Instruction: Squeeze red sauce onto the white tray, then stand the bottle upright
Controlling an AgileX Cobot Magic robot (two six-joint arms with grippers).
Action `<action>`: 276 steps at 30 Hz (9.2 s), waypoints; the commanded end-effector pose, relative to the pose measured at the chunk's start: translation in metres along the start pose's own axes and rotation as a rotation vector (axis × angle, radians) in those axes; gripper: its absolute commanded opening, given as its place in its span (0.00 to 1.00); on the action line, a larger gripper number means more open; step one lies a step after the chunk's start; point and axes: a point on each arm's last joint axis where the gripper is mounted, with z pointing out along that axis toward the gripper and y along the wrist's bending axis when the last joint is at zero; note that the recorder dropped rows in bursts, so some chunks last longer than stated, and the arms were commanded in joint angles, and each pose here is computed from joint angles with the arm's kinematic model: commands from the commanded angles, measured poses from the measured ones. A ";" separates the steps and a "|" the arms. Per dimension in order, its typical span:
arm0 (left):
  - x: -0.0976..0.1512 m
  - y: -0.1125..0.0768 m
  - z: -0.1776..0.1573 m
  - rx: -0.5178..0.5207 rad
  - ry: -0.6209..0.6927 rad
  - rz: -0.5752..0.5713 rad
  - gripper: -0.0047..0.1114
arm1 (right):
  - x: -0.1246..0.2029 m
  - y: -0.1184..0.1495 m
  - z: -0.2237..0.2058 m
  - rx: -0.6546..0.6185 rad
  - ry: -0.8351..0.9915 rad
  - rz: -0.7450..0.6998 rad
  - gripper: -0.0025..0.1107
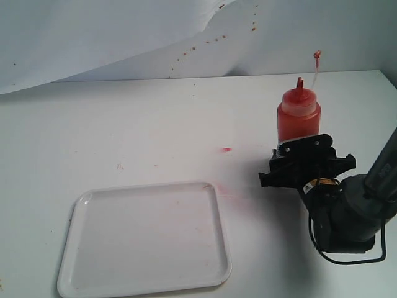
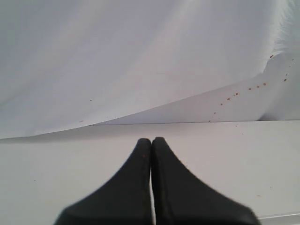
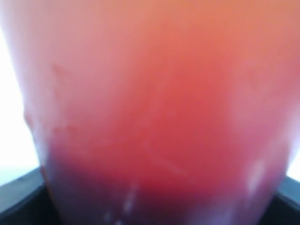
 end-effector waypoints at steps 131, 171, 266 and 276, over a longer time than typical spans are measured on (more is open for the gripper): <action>-0.002 -0.147 0.252 1.229 0.992 -0.561 0.36 | -0.158 0.061 -0.107 0.173 -0.805 -1.805 0.02; -0.004 -0.148 0.255 1.239 0.953 -0.556 0.04 | -0.159 0.061 -0.108 0.192 -0.824 -1.800 0.02; -0.012 -0.163 0.258 1.263 0.830 -0.633 0.16 | -0.156 0.058 -0.104 0.164 -0.757 -1.795 0.02; -0.014 -0.163 0.261 1.256 0.822 -0.622 0.80 | -0.156 0.058 -0.104 0.164 -0.757 -1.795 0.02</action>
